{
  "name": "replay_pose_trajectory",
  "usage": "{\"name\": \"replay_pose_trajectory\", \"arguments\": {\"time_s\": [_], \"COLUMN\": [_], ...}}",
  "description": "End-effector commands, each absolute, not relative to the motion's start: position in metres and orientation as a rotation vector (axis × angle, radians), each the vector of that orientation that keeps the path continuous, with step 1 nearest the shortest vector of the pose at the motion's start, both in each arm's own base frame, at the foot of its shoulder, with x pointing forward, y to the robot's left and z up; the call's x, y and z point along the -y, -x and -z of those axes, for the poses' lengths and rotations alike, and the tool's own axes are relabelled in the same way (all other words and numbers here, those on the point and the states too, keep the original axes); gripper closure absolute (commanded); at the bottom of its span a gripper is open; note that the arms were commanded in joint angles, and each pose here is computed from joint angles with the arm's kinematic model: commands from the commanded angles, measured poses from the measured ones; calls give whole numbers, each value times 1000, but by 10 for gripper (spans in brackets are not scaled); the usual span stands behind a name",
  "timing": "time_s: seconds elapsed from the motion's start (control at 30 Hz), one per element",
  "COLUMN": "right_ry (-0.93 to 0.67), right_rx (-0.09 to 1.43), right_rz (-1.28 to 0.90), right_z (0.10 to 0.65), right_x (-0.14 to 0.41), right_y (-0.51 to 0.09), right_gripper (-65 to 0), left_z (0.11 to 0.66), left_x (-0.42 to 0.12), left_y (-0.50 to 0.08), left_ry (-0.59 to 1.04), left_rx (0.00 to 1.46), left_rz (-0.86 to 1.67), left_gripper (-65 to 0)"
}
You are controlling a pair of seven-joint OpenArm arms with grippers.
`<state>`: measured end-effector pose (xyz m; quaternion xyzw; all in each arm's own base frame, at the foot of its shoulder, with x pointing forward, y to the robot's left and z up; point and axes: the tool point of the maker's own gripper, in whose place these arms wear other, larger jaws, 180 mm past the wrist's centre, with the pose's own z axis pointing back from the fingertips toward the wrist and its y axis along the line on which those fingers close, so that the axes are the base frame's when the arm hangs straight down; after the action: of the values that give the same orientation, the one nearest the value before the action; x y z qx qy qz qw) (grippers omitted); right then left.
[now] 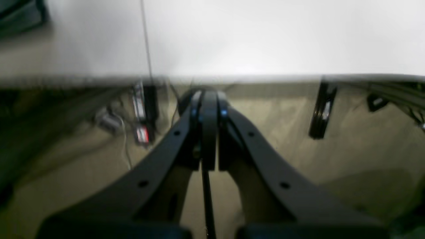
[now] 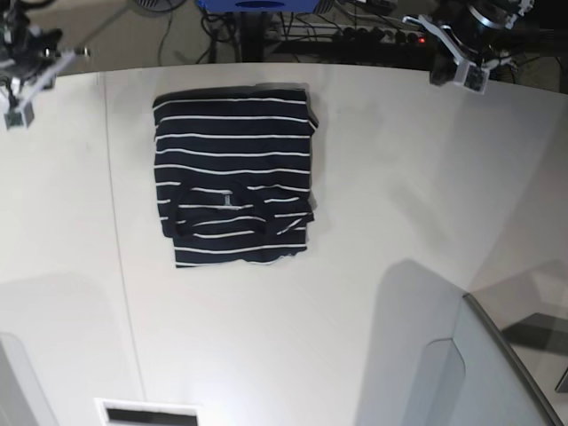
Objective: Layout the t-shirt on the table in an organized manner, then fold the t-shirt properly
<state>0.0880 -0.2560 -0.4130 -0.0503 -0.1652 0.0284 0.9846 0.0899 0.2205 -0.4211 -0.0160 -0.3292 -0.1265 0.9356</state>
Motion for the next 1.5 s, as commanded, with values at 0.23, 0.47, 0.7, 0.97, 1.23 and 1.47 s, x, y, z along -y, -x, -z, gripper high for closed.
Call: {"name": "replay_pose_trajectory", "arguments": {"time_s": [0.23, 0.47, 0.7, 0.97, 1.23, 1.47], "right_ry": [-8, -115, -133, -200, -254, -261], "right_rx": [35, -194, -295, 74, 212, 216], "right_rz": [-169, -296, -372, -277, -248, -246], "right_z": [476, 568, 633, 655, 651, 651], "right_x": [243, 210, 184, 131, 100, 95], "right_y": [12, 67, 96, 55, 27, 25], "right_gripper": [0, 0, -3, -6, -6, -6], "left_z": [491, 559, 616, 638, 639, 639], "left_x": [-216, -177, -162, -161, -160, -163], "left_y": [-2, 30, 51, 48, 0, -2], "left_ry": [124, 264, 311, 328, 325, 308], "left_rx": [441, 418, 318, 180, 264, 271], "left_rz": [156, 51, 3, 155, 167, 185], "left_gripper": [0, 0, 0, 0, 0, 0]}}
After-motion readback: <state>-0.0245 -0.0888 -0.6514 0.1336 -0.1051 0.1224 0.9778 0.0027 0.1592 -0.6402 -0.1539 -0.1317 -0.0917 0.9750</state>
